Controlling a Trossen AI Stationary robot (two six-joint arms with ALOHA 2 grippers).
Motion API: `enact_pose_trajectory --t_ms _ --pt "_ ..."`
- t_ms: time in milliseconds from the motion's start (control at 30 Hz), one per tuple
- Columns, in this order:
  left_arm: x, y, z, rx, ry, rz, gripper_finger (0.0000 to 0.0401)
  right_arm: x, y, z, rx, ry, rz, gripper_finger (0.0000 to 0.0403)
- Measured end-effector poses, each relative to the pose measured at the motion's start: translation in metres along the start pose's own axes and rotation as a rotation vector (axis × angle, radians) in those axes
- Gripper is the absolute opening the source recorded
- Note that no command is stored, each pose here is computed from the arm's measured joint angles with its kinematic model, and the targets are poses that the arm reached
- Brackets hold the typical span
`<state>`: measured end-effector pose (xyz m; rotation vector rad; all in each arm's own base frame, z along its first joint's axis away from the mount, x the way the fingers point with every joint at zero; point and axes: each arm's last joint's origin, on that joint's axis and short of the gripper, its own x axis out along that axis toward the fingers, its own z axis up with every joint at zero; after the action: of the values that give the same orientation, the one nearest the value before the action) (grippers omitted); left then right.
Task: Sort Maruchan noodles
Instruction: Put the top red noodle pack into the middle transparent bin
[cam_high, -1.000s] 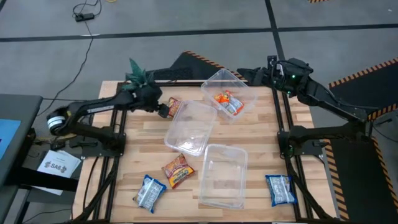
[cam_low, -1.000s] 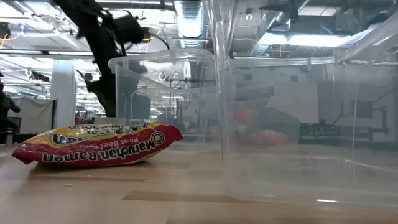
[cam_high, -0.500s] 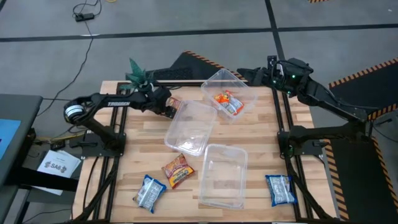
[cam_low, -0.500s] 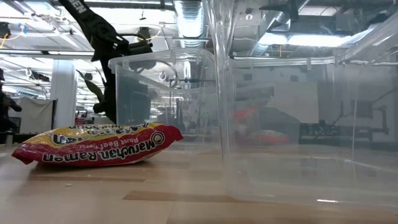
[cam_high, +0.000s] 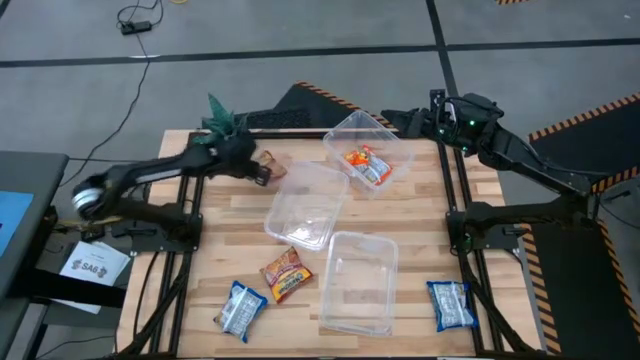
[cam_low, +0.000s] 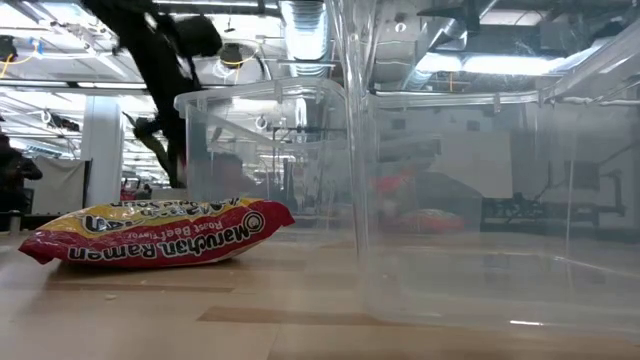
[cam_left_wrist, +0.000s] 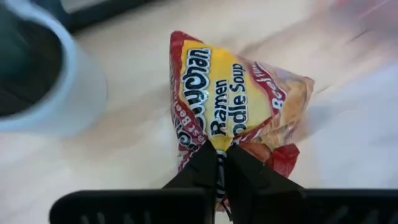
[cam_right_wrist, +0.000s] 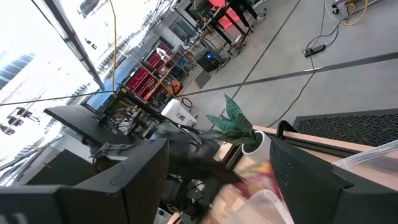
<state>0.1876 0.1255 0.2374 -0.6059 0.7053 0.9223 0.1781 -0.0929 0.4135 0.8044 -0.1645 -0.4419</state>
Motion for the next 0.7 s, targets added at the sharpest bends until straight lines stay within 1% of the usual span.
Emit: enact_pose_trajectory --t_ms 100,233,300,367,433,500,600,700 --pt "-0.048 0.005 0.003 -0.019 -0.104 -0.08 0.0001 0.0 0.0 0.0 0.0 0.0 -0.001 0.0302" --pt "-0.109 0.005 0.012 -0.049 -0.289 -0.201 0.0001 0.0 0.0 0.0 -0.001 0.0 -0.001 0.0302" --pt "-0.132 0.0 0.017 -0.037 -0.352 -0.277 0.0 0.0 0.0 0.0 -0.001 0.0 -0.001 0.0302" --pt "-0.146 -0.011 0.02 -0.005 -0.364 -0.347 0.0 0.0 0.0 0.0 -0.001 0.0 -0.001 0.0302" --pt "-0.152 -0.027 0.022 0.048 -0.35 -0.395 0.0 0.0 0.0 0.0 -0.001 0.0 -0.001 0.0302" --pt "-0.15 -0.048 0.021 0.111 -0.324 -0.414 0.0 0.0 0.0 0.0 -0.001 0.0 -0.001 0.0302" --pt "-0.138 -0.081 0.015 0.239 -0.258 -0.413 0.0 0.0 0.0 0.0 -0.001 0.0 0.0 0.0302" --pt "-0.125 -0.107 0.009 0.362 -0.194 -0.438 0.0005 0.0 0.0 0.0 -0.001 0.0 0.0 0.0302"
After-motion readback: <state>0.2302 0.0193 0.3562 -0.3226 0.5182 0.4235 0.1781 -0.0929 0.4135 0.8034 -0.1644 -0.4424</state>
